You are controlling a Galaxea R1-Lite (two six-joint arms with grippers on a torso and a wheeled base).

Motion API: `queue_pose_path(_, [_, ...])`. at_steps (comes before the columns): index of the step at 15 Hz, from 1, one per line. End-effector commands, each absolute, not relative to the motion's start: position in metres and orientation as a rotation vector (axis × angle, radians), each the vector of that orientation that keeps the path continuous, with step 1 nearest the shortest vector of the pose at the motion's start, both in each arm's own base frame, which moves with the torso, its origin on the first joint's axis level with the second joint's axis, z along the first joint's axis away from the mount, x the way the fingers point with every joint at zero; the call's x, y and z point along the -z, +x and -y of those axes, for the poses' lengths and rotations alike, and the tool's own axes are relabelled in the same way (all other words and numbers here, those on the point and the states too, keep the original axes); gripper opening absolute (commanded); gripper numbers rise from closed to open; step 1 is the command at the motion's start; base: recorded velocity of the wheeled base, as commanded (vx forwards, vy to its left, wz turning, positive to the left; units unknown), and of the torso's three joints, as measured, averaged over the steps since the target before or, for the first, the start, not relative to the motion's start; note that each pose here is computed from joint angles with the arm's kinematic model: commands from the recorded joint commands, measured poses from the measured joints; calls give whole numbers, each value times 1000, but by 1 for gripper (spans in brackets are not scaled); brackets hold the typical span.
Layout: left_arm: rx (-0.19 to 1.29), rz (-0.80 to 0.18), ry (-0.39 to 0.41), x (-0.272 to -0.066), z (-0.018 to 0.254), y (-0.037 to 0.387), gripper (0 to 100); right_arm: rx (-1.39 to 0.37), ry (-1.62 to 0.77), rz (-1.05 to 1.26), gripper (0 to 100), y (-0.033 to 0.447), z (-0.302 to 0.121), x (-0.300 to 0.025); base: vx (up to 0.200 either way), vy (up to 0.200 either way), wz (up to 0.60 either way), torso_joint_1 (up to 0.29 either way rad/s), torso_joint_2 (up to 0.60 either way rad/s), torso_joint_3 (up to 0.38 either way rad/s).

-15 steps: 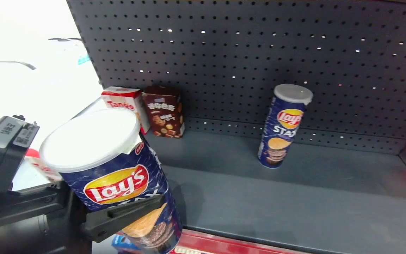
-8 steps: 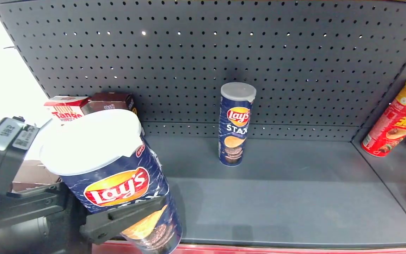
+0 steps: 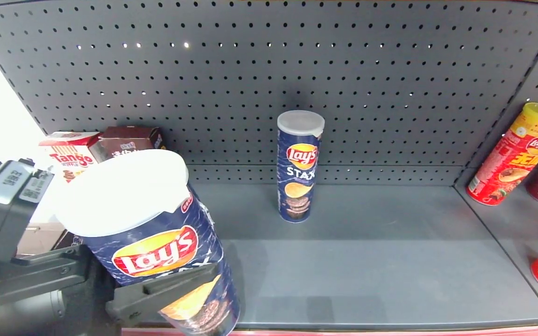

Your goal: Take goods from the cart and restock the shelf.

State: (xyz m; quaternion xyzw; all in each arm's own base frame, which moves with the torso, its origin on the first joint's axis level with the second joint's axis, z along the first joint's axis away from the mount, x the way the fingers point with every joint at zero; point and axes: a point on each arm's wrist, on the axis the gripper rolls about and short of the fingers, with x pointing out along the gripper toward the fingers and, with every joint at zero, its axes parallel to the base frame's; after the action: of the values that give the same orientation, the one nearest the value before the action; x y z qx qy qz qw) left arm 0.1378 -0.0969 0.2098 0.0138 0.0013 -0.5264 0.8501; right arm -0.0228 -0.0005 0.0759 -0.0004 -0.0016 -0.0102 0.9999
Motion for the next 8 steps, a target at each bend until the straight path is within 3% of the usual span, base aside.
queue_pose_path(1, [1111,2,29,-211,96,137,0,20,-1,5,100,-23,1,-76,0,0,0,0,0,0])
queue_pose_path(4, [1111,15,29,-210,92,131,0,16,-29,41,100,-26,0,-90,0,0,0,0,0,0])
queue_pose_path(5, [1127,23,26,-212,92,129,0,-24,-2,57,100,-25,1,-157,0,0,0,0,0,0])
queue_pose_path(7, [1161,19,25,-211,91,128,0,-150,33,-47,100,-9,-1,-193,0,0,0,0,0,0])
queue_pose_path(8, [1162,29,25,-213,91,128,0,-249,17,-59,100,-6,-2,-196,0,0,0,0,0,0])
